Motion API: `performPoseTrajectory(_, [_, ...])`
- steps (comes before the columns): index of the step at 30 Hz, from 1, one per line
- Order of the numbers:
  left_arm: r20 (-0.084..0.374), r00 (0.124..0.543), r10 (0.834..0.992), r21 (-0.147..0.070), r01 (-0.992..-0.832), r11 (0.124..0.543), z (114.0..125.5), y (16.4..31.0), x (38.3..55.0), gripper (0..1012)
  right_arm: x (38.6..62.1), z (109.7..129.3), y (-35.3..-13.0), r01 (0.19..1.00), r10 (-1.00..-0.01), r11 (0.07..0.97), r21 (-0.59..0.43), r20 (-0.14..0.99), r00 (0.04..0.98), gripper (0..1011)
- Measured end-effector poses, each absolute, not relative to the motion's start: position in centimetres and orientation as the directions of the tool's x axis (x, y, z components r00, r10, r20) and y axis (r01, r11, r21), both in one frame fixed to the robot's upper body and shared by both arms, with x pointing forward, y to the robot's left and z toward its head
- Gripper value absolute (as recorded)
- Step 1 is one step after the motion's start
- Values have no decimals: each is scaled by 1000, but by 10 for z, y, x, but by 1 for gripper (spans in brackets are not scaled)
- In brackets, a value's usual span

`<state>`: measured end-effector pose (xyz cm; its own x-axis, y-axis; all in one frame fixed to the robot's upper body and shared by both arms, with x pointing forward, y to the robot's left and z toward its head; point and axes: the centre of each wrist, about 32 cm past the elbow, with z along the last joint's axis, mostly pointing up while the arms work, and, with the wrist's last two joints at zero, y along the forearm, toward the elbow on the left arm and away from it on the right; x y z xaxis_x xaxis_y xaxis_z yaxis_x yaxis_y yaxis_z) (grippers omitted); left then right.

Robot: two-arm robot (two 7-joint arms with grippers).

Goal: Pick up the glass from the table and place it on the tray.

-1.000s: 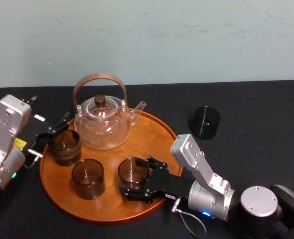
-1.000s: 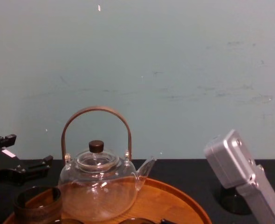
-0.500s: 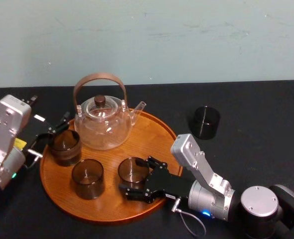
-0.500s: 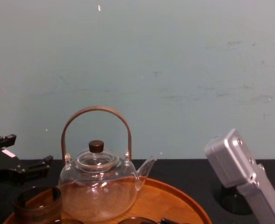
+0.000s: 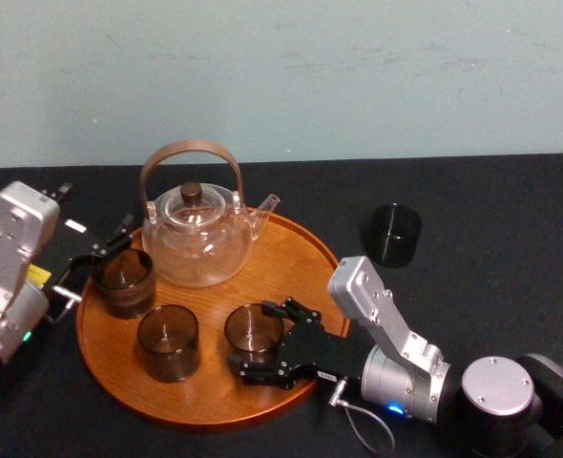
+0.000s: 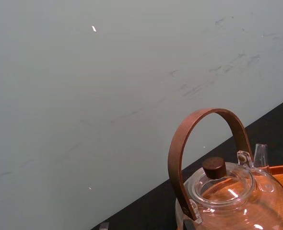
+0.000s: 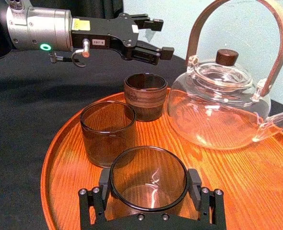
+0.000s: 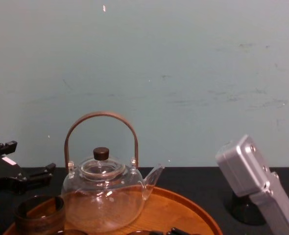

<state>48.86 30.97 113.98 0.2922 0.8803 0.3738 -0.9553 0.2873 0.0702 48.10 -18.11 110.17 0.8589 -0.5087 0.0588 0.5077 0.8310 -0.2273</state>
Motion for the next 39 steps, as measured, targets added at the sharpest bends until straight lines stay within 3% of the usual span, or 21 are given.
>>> performPoseTrajectory(7, [374,292,880,70,-955,287,1140,310,489,1001,479,1106,-185,512,-509,835,-200,69,858,1003])
performPoseTrajectory(25, [374,292,880,70,-955,287,1140,310,489,1001,457,1139,-206,515,-506,857,-27,145,850,1002])
performPoseTrajectory(39, [374,292,880,70,-955,287,1140,310,489,1001,446,1139,-253,674,-666,739,-25,127,735,1003])
